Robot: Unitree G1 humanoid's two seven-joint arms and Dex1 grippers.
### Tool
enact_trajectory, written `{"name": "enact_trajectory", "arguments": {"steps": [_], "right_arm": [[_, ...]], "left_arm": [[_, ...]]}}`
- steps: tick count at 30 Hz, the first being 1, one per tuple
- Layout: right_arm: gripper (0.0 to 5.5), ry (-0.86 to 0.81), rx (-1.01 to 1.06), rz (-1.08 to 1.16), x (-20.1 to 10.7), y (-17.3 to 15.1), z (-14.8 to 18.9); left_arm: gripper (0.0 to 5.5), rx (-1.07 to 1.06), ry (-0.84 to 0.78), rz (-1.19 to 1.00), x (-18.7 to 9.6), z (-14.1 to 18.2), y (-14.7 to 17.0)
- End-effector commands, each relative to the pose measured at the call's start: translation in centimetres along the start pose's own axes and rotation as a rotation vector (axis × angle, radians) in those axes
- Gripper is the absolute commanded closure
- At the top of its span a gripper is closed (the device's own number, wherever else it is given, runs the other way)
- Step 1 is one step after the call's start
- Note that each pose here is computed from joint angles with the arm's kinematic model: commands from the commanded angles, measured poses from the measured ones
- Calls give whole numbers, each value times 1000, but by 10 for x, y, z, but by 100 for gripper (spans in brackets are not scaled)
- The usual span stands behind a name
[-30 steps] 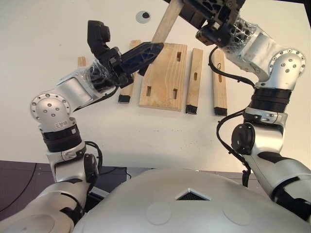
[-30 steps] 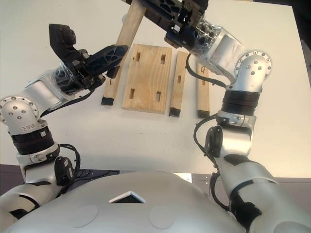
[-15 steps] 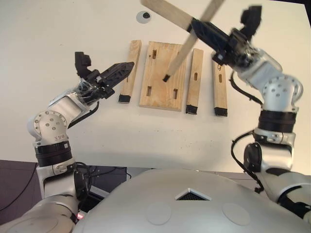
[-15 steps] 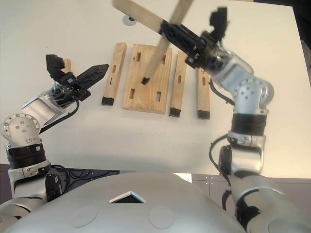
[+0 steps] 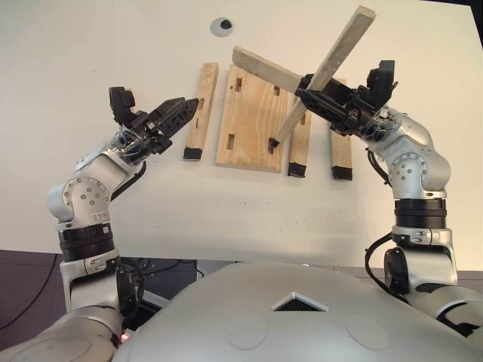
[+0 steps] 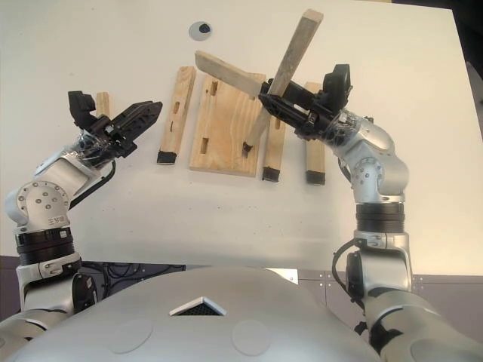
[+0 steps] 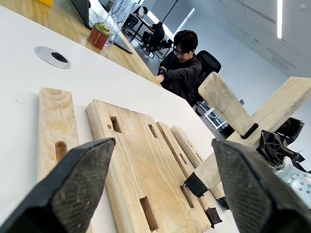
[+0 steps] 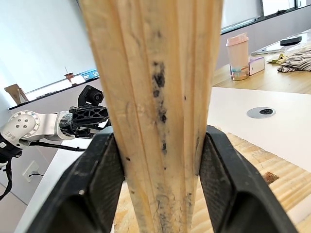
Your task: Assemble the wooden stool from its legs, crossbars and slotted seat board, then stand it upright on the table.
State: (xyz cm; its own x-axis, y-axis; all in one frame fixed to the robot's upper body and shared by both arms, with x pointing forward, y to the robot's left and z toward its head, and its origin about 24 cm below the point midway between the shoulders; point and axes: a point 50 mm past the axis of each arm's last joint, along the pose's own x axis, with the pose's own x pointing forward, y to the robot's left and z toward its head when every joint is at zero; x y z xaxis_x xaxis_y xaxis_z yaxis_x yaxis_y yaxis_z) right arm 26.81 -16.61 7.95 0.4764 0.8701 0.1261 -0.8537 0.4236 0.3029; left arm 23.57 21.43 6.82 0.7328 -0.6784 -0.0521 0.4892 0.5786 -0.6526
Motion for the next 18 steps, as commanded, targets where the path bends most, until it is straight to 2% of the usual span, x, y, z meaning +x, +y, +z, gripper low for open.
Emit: {"name": "enact_trajectory", "arguments": {"steps": [1, 10, 15, 18], "right_arm": [[345, 98, -56, 61, 5, 11, -20], [345, 293, -200, 166, -14, 10, -28], [346, 494, -223, 238, -33, -2, -19], [346, 594, -271, 279, -33, -7, -10]], "left_arm": [[184, -8, 6, -20, 3, -3, -2], [184, -31, 1, 42, -1, -5, 6], [184, -46, -18, 87, -4, -9, 12], [184, -53, -32, 104, -4, -13, 12]]}}
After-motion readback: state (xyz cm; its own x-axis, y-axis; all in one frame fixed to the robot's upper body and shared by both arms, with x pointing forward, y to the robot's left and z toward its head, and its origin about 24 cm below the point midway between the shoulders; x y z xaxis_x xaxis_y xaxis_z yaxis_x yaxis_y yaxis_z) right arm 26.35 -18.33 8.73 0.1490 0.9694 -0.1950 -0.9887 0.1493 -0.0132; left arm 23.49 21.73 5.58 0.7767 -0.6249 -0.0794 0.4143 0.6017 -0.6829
